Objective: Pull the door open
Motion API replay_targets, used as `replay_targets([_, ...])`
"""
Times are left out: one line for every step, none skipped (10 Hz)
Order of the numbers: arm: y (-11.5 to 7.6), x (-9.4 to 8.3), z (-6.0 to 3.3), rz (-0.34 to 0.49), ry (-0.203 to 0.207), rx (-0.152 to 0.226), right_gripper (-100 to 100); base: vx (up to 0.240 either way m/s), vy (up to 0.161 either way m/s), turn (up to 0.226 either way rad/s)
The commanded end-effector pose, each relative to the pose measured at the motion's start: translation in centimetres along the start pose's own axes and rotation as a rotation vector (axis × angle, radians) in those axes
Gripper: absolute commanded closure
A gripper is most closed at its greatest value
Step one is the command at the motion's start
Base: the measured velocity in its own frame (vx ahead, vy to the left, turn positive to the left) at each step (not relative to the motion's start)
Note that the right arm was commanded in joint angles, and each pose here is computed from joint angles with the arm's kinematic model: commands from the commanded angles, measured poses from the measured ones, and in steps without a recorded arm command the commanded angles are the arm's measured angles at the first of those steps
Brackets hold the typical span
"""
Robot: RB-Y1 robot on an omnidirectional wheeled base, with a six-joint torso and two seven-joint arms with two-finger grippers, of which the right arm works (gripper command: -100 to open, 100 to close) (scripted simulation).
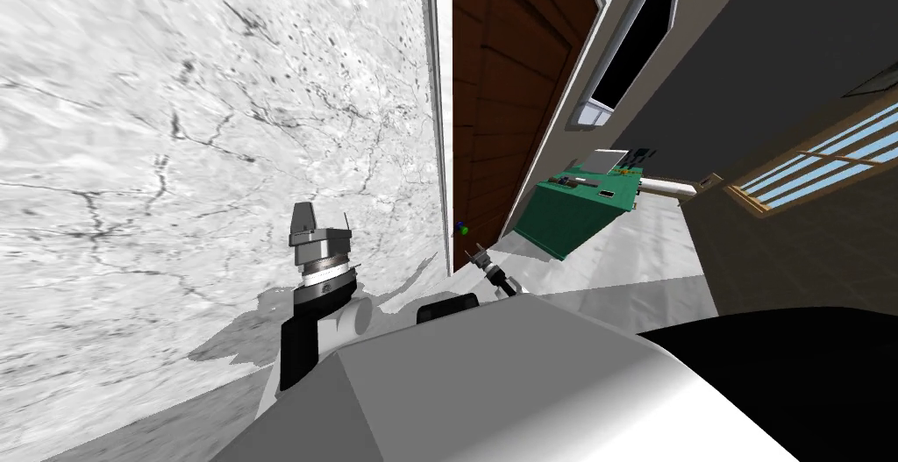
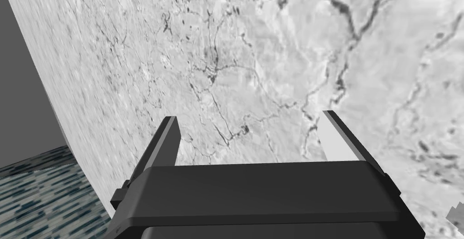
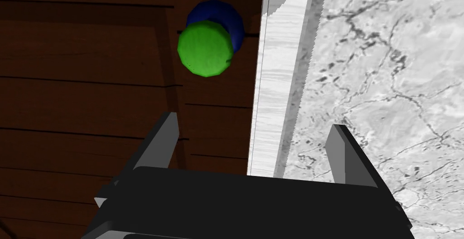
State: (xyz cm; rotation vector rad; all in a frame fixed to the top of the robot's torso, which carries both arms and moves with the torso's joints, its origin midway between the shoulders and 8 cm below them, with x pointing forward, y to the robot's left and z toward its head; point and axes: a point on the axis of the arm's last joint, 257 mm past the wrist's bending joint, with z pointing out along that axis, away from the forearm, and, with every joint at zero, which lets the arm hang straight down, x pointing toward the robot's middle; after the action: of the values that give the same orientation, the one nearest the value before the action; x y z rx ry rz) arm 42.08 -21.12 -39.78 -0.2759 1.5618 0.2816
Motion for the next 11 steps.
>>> replay_targets([-1.9, 0.1, -0.33, 0.002, 0.002, 0.027, -100, 0.030, 0.172, 0.181])
replay_targets([-2.9, 0.1, -0.40, 0.002, 0.002, 0.040, -100, 0.048, 0.111, 0.136])
replay_targets([-2.9, 0.1, -0.40, 0.002, 0.002, 0.040, -100, 0.045, 0.035, 0.038])
replay_targets([-3.8, 0.1, -0.47, 0.003, 0.001, 0.053, -100, 0.052, 0.016, 0.089])
replay_targets([-5.5, 0.0, -0.62, 0.005, -0.001, 0.079, -100, 0.117, 0.037, 0.224])
replay_targets([-6.4, -0.1, -0.69, 0.006, -0.002, 0.092, -100, 0.134, 0.042, 0.194])
replay_targets([-7.1, -0.2, -0.76, 0.007, -0.004, 0.103, -100, 0.116, 0.035, 0.106])
replay_targets([-7.8, -0.3, -0.82, 0.008, -0.006, 0.114, -100, 0.112, 0.019, 0.085])
replay_targets([-9.4, -0.5, -0.99, 0.011, -0.011, 0.141, -100, 0.148, -0.016, 0.150])
replay_targets([-9.4, -0.5, -0.99, 0.011, -0.011, 0.141, -100, 0.098, -0.016, 0.051])
replay_targets([-9.4, -0.5, -0.99, 0.011, -0.011, 0.141, -100, 0.020, -0.008, 0.001])
